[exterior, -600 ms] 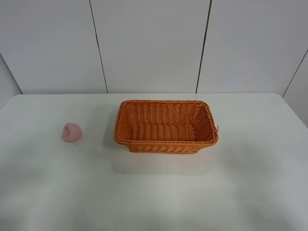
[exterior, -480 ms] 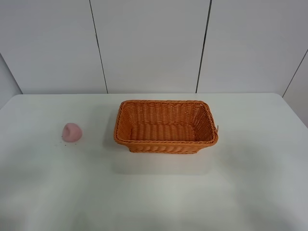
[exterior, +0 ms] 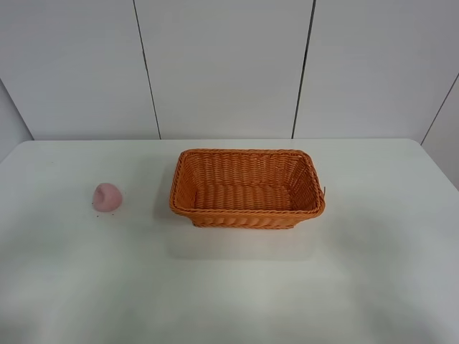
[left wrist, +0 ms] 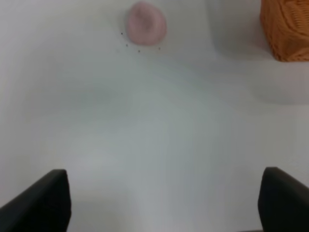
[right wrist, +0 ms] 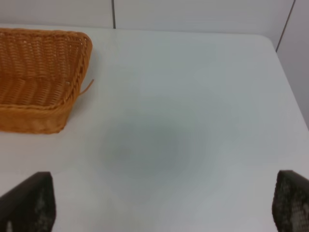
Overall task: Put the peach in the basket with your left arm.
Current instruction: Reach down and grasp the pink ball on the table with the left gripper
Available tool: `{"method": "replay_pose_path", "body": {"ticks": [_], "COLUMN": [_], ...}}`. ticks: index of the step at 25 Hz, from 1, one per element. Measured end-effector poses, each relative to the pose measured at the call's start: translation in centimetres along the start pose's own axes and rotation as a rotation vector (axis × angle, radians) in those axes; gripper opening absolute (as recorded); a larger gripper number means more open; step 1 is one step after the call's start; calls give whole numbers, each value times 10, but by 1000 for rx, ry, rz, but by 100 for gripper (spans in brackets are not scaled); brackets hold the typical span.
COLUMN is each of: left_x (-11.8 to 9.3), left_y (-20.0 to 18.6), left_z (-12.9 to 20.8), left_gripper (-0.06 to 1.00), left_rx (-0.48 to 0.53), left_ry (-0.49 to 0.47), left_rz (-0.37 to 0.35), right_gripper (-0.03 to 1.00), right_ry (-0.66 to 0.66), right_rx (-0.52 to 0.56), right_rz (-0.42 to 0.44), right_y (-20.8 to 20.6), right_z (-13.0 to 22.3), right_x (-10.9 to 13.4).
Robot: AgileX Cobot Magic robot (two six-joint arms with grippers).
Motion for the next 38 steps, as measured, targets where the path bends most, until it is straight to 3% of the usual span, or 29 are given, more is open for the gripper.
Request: {"method": "replay_pose_path", "body": {"ticks": [7,12,18,22,27,38], "left_x": [2,8,16,22,25,33], "left_y": [50,127,233,300,360,418], "left_z": [-84,-134,-170,-175,-177,-148], "left_gripper": [81,81,81,81,81,81], "left_rx": [149,327,526,651,697,739], "left_ry": [-25,-46,-53,-59,-83,-87], "left_rz": [-10,-21,-26,-26,-10,-24], "right_gripper": [69,69,69,69,69,69], "right_ry": [0,0,0,0,0,0], "right_rx": [0,0,0,0,0,0], "right_rz": [0,0,0,0,0,0], "right_y": [0,0,0,0,0,0], "right_z": [0,0,0,0,0,0], "right_x": [0,0,0,0,0,0]}}
Point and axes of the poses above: a point on each arm's last joint axis where the gripper is mounted, y pointing out along that axis toward the gripper, x along the wrist's bending axis when the last joint is at zero, z = x × y, the point moved 1 cm from there along y, pointing out along that axis toward the gripper, and after that the axes turned 1 degree about -y, right-handed, at the moved point
